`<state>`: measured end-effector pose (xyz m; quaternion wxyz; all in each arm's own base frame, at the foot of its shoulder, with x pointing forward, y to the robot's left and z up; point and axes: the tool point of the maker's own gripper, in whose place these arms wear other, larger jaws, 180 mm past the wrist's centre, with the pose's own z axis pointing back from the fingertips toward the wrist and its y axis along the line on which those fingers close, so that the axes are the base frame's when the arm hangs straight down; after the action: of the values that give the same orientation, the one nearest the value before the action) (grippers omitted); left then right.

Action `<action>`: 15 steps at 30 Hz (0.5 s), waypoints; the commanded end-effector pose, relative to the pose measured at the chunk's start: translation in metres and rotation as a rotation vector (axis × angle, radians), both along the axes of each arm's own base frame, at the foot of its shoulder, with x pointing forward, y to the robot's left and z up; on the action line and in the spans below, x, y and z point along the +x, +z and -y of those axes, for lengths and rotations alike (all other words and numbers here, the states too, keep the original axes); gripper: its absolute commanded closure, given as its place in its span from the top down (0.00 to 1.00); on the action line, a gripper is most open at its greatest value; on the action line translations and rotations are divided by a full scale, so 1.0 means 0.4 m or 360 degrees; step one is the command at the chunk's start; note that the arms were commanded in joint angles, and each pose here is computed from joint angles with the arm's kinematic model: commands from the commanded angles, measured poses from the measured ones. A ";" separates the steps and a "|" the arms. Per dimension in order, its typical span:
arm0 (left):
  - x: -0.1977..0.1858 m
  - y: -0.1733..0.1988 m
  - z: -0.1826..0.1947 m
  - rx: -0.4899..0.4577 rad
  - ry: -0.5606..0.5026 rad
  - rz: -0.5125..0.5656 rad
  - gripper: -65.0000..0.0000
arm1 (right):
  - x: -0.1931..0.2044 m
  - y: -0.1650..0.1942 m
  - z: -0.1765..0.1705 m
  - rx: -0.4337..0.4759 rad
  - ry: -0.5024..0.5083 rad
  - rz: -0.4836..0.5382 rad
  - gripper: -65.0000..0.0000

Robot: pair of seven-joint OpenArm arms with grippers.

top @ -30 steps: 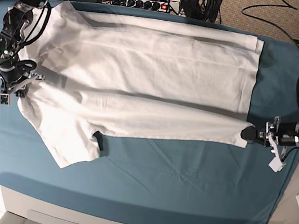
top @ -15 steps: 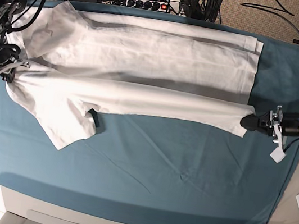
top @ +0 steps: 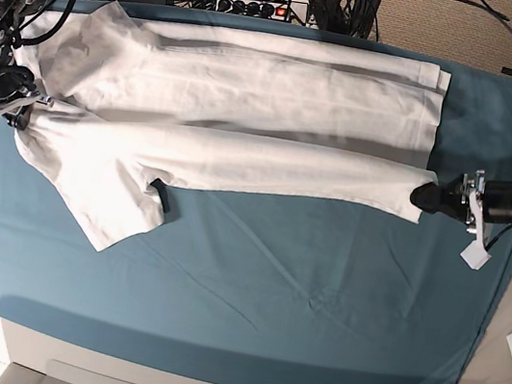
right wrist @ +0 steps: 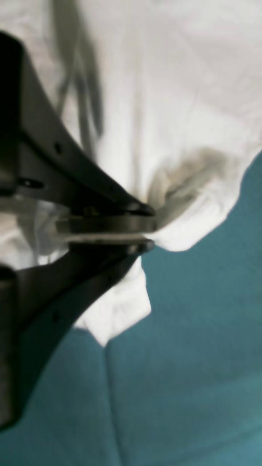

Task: Fold the T-shirt properly
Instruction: 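Lift the side edges and fold them toward the collar with both grippers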

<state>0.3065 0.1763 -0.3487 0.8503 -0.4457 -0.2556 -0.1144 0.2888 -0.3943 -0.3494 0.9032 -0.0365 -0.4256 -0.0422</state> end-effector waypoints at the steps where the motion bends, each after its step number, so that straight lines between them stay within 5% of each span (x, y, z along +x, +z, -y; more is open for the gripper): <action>1: 0.017 0.044 -0.016 0.0005 0.0005 0.0097 0.00 | 0.025 0.057 0.007 -0.0012 0.0048 0.0100 0.00; 7: -0.032 0.036 -0.009 0.0033 -0.0024 0.0104 0.00 | 0.019 0.077 -0.023 0.0134 0.0146 0.0145 0.00; 15: -0.066 0.018 -0.007 0.0039 -0.0032 0.0068 0.00 | -0.039 0.130 0.047 0.0221 0.0040 0.0231 0.00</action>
<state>0.2710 0.1725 -0.3562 0.8553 -0.4380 -0.2448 -0.1289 0.2645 -0.4039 -0.3211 0.8841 0.0480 -0.4590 -0.0734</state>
